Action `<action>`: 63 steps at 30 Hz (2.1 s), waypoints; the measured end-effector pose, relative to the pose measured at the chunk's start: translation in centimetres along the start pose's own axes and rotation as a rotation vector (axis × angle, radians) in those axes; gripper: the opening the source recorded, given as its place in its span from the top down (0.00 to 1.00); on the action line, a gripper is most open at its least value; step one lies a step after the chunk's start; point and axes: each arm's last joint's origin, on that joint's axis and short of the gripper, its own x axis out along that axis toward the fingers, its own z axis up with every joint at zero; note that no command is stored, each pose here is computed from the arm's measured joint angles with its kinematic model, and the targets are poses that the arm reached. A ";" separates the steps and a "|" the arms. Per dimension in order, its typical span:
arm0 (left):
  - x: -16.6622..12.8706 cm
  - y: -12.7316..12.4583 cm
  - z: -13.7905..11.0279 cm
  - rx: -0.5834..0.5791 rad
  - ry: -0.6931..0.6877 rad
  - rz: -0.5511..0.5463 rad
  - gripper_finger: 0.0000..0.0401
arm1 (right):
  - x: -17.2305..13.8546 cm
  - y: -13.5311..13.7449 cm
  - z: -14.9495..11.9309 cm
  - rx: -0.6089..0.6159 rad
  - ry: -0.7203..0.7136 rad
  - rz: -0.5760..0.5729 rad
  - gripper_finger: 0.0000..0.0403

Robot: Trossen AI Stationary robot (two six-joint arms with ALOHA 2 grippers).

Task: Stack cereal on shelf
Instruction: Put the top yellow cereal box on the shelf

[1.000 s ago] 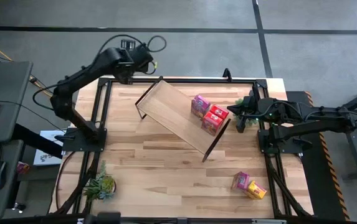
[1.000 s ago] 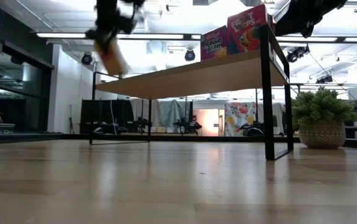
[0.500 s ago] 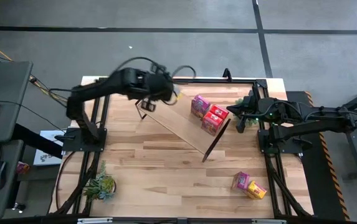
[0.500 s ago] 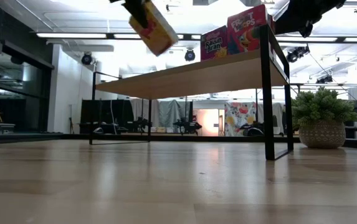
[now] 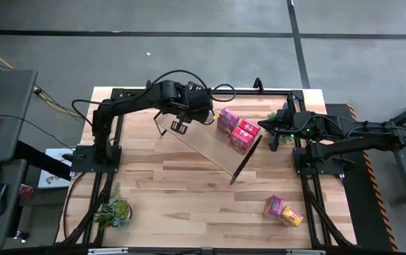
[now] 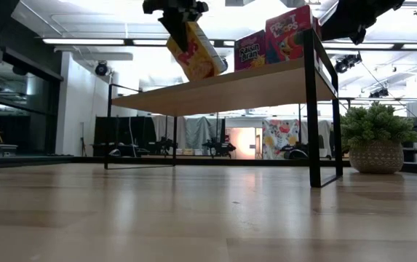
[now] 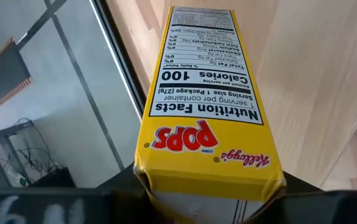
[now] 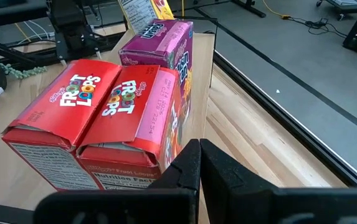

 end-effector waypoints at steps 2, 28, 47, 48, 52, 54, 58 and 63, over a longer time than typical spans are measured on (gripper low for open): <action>0.1 0.0 0.0 -0.001 0.002 -0.002 0.68 | 0.0 0.0 0.0 -0.001 0.000 0.000 1.00; 2.8 -0.8 2.4 0.086 0.073 0.038 0.57 | 0.0 0.0 -0.2 -0.007 0.016 -0.002 1.00; 2.3 -0.8 2.4 0.103 0.088 0.098 0.35 | 0.0 0.0 -0.2 -0.008 0.017 0.002 1.00; 2.2 -0.8 2.4 0.102 0.087 0.100 0.35 | 0.0 0.0 -0.2 -0.008 0.017 0.002 1.00; 2.1 -0.8 2.4 0.104 0.093 0.111 0.34 | 0.0 0.0 -0.2 -0.008 0.017 0.002 1.00; 2.1 -0.7 2.3 0.105 0.101 0.121 0.34 | 0.0 0.0 -0.2 -0.008 0.017 0.002 1.00; 2.1 -0.7 2.5 0.121 0.109 0.147 0.34 | 0.0 0.0 -0.2 -0.008 0.017 0.001 1.00; 1.6 -0.4 2.6 0.124 0.094 0.180 0.34 | 0.0 0.0 -0.2 -0.008 0.017 0.002 1.00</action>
